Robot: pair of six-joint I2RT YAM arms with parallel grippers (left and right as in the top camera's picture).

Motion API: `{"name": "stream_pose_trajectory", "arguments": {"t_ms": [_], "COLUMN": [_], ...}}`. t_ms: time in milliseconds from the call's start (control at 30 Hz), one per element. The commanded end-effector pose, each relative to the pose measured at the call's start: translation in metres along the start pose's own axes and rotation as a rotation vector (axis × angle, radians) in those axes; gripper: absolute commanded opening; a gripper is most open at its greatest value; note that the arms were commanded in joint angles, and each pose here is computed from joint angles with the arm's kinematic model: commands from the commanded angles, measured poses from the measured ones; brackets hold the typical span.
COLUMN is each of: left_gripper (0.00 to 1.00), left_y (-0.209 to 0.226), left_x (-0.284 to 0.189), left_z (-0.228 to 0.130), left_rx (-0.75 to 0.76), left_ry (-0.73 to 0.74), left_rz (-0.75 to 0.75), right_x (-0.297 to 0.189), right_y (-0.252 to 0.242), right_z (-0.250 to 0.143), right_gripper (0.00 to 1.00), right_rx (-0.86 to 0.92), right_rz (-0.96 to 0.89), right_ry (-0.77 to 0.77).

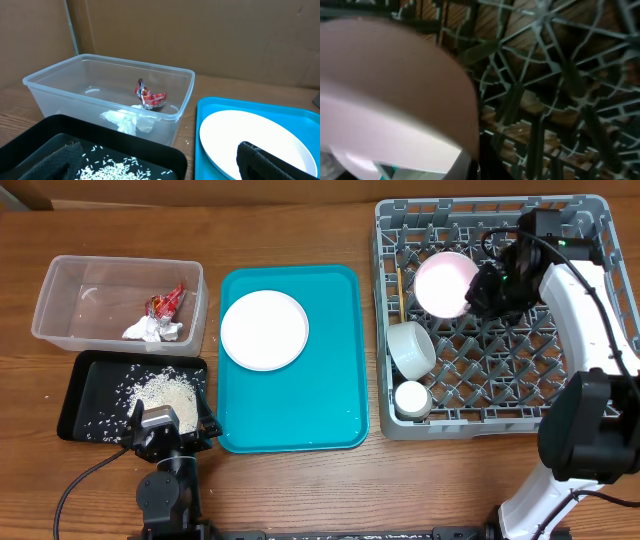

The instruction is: Sort waste into correct bins and load items into the dishwasher

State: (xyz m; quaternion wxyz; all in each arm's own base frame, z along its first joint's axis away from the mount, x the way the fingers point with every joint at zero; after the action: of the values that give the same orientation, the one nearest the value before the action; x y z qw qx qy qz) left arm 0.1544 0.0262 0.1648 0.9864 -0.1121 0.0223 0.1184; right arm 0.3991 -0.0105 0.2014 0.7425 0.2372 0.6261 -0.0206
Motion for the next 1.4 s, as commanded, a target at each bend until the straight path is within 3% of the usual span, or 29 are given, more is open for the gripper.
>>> {"name": "stream_pose_trajectory", "arguments": {"t_ms": [0, 167, 267, 433, 667, 933, 1367], "left_gripper": [1.00, 1.00, 1.00, 1.00, 1.00, 1.00, 1.00], "left_y": [0.001, 0.001, 0.001, 0.001, 0.001, 0.001, 0.001], "left_x": [0.000, 0.000, 0.000, 0.000, 0.000, 0.000, 0.000], "left_z": [0.000, 0.000, 0.000, 0.000, 0.000, 0.000, 0.000], "left_rx": [0.017, 0.017, 0.017, 0.017, 0.017, 0.017, 0.017], "left_ry": [-0.009, -0.009, -0.009, -0.009, -0.009, -0.009, -0.009], "left_rz": [0.005, 0.005, 0.005, 0.005, 0.005, 0.005, 0.005], "right_x": [-0.034, -0.118, -0.173, -0.166, -0.089, -0.059, -0.008], "right_y": [-0.008, 0.014, 0.041, 0.060, 0.041, 0.032, 0.041], "right_z": [-0.004, -0.040, -0.095, -0.142, -0.141, -0.120, -0.101], "right_gripper": [0.04, 0.04, 0.04, 0.04, 0.04, 0.04, 0.04], "right_rx": [-0.020, -0.022, 0.000, -0.069, -0.213, -0.211, -0.224], "right_rz": [-0.192, -0.485, -0.805, -0.979, -1.178, -1.271, -1.159], "right_ry": [-0.120, -0.443, -0.790, -0.978, -0.871, -0.807, -0.672]}}
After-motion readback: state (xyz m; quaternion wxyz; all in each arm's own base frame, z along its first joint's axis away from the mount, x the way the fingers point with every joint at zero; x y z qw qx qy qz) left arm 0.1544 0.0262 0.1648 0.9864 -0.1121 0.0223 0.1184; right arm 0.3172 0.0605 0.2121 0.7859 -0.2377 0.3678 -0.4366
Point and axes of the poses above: each gripper's point midway between its finger pads, its own x axis out along the fingers, its own y axis along the line the jaws close on, z = x × y, the point moved 9 cm from there along -x, back along the fingers, and after that the axes turned 9 degrees about -x, right-handed, at the moved point
